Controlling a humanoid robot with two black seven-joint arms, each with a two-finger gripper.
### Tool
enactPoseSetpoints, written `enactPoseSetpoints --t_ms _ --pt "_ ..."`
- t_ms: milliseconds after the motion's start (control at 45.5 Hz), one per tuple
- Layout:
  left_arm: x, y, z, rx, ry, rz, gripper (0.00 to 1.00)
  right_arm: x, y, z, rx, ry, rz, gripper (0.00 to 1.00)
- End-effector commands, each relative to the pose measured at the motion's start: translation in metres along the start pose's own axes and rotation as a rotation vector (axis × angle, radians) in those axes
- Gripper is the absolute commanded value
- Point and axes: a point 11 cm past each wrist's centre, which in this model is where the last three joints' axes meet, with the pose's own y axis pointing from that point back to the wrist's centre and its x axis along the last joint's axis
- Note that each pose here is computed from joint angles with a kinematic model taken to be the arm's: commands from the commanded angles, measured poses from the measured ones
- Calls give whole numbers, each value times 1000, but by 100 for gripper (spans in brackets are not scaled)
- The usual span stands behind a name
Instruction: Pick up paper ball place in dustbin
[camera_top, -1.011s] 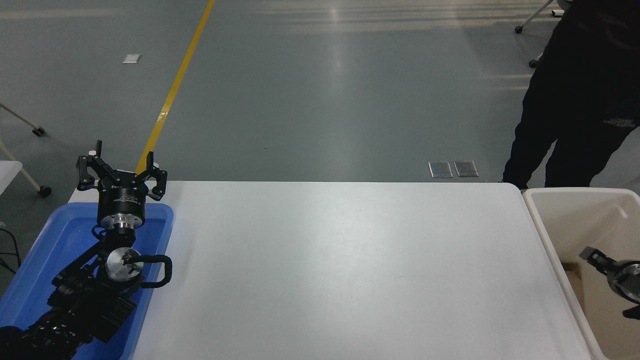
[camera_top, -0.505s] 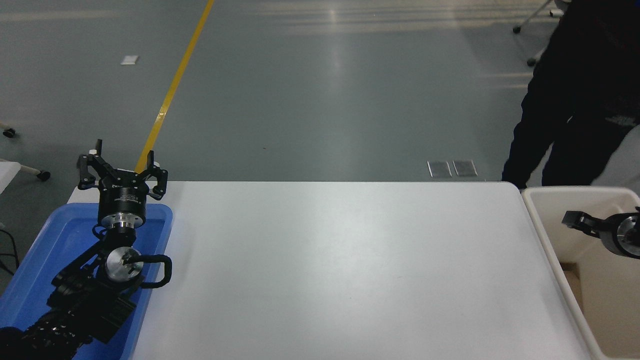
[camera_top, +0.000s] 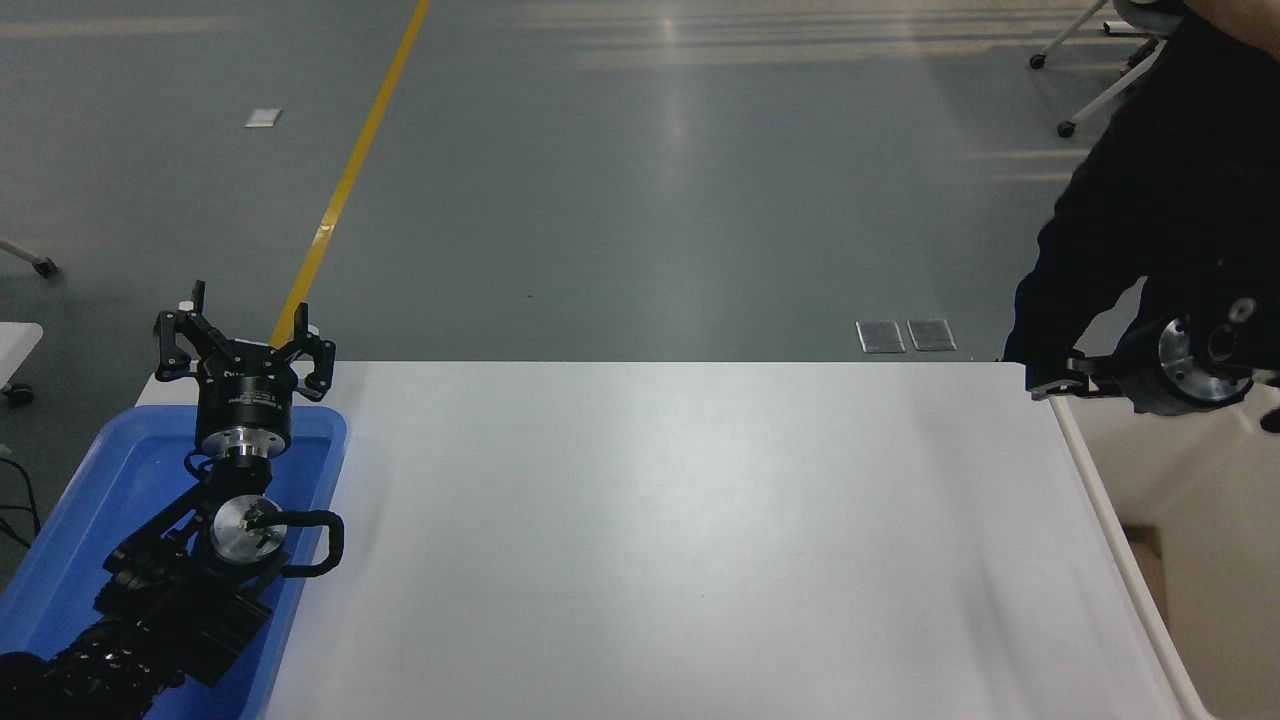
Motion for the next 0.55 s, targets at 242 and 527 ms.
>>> enactPoseSetpoints --t_ms 242,527 --pt "0 0 0 -3 1 2 99 -41 91 -133 74 156 -225 100" --pt "0 0 0 -3 1 2 99 -47 91 -156 39 223 -234 100"
